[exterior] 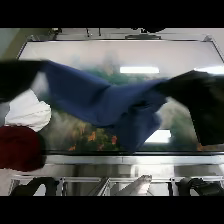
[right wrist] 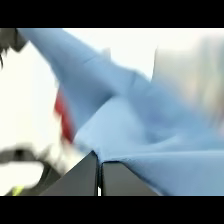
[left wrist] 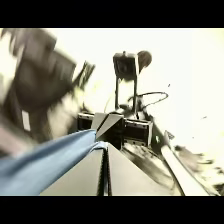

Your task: Fold the shirts.

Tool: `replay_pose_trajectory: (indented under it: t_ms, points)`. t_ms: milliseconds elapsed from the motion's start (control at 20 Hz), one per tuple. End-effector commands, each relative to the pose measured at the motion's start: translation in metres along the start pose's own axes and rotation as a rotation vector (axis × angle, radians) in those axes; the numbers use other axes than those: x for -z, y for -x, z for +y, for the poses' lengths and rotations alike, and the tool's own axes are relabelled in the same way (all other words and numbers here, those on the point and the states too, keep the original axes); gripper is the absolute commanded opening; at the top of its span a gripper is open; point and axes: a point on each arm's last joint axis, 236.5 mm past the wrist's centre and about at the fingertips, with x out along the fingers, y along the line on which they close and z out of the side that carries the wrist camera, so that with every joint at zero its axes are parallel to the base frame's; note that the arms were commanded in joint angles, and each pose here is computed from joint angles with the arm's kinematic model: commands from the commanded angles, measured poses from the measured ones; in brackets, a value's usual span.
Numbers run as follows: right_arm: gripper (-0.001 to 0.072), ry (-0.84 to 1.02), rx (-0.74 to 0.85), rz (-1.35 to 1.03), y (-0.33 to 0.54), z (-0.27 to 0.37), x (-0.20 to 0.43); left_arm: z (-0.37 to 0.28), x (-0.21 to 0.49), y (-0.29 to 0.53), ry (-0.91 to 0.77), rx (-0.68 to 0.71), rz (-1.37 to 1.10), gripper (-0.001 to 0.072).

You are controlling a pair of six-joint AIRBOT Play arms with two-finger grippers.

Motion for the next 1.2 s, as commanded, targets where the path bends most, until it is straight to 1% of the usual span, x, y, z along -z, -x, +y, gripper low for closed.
replay_pose_trajectory:
  t_ms: [0, 50, 150, 250, 300, 400, 500, 600, 750, 800, 850, 900, 950, 1000, 1100, 1150]
  points:
    - [0.0017, 0.356, 0.19, -0.29, 0.073, 0.076, -0.089, -0.127, -0.055, -0.006, -0.378, 0.003, -0.16, 0.0023]
    - [0.0018, 0.394, 0.247, -0.339, 0.086, 0.079, -0.098, -0.129, -0.062, -0.007, -0.442, -0.102, -0.176, 0.0024]
    - [0.0017, 0.405, 0.311, -0.354, 0.093, 0.07, -0.102, -0.098, -0.075, 0.005, -0.499, -0.359, -0.185, 0.0025]
    - [0.0018, 0.308, 0.325, -0.266, 0.074, 0.033, -0.09, -0.048, -0.078, 0.024, -0.459, -0.53, -0.137, 0.0025]
    - [0.0018, 0.245, 0.324, -0.205, 0.06, 0.009, -0.079, -0.021, -0.078, 0.032, -0.413, -0.569, -0.103, 0.0025]
    - [0.0018, 0.108, 0.316, -0.078, 0.025, -0.051, -0.051, 0.042, -0.079, 0.05, -0.274, -0.598, -0.06, 0.0025]
    - [0.0018, -0.024, 0.337, 0.025, -0.007, -0.12, -0.018, 0.113, -0.067, 0.055, -0.143, -0.573, 0.003, 0.0024]
    - [0.0017, -0.126, 0.4, 0.119, -0.032, -0.192, 0.021, 0.197, -0.033, 0.05, -0.015, -0.545, 0.081, 0.0023]
    - [0.0018, -0.29, 0.521, 0.168, -0.06, -0.294, 0.077, 0.328, 0.046, 0.045, 0.185, -0.596, 0.217, 0.0018]
    - [0.0019, -0.327, 0.545, 0.182, -0.068, -0.318, 0.095, 0.356, 0.067, 0.043, 0.227, -0.586, 0.26, 0.0022]
    - [0.0064, -0.362, 0.564, 0.202, -0.072, -0.338, 0.115, 0.377, 0.084, 0.041, 0.273, -0.552, 0.293, 0.0177]
    - [0.0254, -0.393, 0.581, 0.216, -0.071, -0.354, 0.129, 0.386, 0.091, 0.04, 0.302, -0.504, 0.316, 0.0378]
    - [0.0386, -0.416, 0.596, 0.223, -0.064, -0.364, 0.137, 0.391, 0.09, 0.045, 0.316, -0.464, 0.332, 0.0577]
    - [0.0397, -0.433, 0.614, 0.227, -0.052, -0.373, 0.14, 0.395, 0.082, 0.054, 0.346, -0.455, 0.329, 0.0685]
    - [0.0399, -0.472, 0.648, 0.228, -0.017, -0.385, 0.141, 0.396, 0.06, 0.087, 0.415, -0.487, 0.324, 0.0683]
    - [0.0454, -0.509, 0.645, 0.249, 0.0, -0.385, 0.147, 0.393, 0.059, 0.107, 0.46, -0.529, 0.368, 0.0682]
